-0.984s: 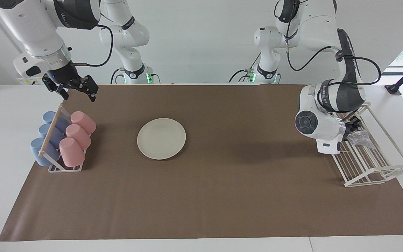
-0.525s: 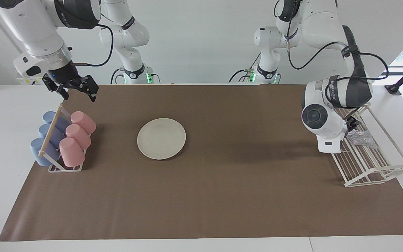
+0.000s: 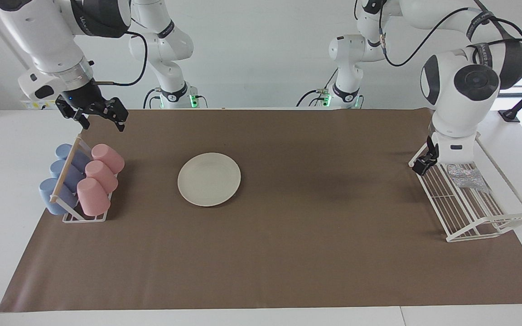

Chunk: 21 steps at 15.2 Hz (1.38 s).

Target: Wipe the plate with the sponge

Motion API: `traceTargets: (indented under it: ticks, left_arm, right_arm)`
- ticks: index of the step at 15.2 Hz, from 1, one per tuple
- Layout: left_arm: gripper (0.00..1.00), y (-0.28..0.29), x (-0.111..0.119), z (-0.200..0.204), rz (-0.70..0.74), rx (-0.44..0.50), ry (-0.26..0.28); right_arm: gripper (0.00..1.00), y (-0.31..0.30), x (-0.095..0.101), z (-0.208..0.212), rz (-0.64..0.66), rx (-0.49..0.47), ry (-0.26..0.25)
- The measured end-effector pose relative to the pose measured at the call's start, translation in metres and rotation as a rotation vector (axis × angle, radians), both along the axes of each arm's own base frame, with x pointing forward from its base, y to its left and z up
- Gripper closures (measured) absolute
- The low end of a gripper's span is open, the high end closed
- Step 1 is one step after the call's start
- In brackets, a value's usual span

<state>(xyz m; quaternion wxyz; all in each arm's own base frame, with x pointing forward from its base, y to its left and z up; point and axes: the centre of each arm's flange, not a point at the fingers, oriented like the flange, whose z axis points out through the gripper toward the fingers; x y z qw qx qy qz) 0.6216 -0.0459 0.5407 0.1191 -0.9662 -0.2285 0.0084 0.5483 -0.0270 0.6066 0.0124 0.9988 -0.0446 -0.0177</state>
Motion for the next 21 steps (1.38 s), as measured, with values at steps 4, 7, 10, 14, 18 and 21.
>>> traceTargets:
  ticks: [4,7,10,14,18,21]
  left_arm:
    - [0.0,0.014,-0.034,0.065,-0.129,-0.19,-0.012]
    - [0.0,0.002,-0.067,0.095,-0.269,-0.224,0.041]
    - [0.0,-0.007,-0.085,0.097,-0.358,-0.256,0.076]
    - [0.0,-0.024,-0.081,0.084,-0.394,-0.265,0.041]
    - [0.0,-0.022,-0.082,0.078,-0.387,-0.266,0.052]
    - [0.0,-0.022,-0.083,0.08,-0.388,-0.265,0.05]
  right_arm:
    - [0.0,0.008,0.0,0.0,0.014,0.0,0.0]
    - [0.0,0.009,0.0,0.0,0.016,0.0,0.0]
    - [0.0,0.009,0.0,0.0,0.016,0.0,0.0]
    - [0.0,0.009,0.0,0.0,0.016,0.0,0.0]
    - [0.0,0.009,0.0,0.0,0.016,0.0,0.001]
    - [0.0,0.009,0.0,0.0,0.016,0.0,0.001]
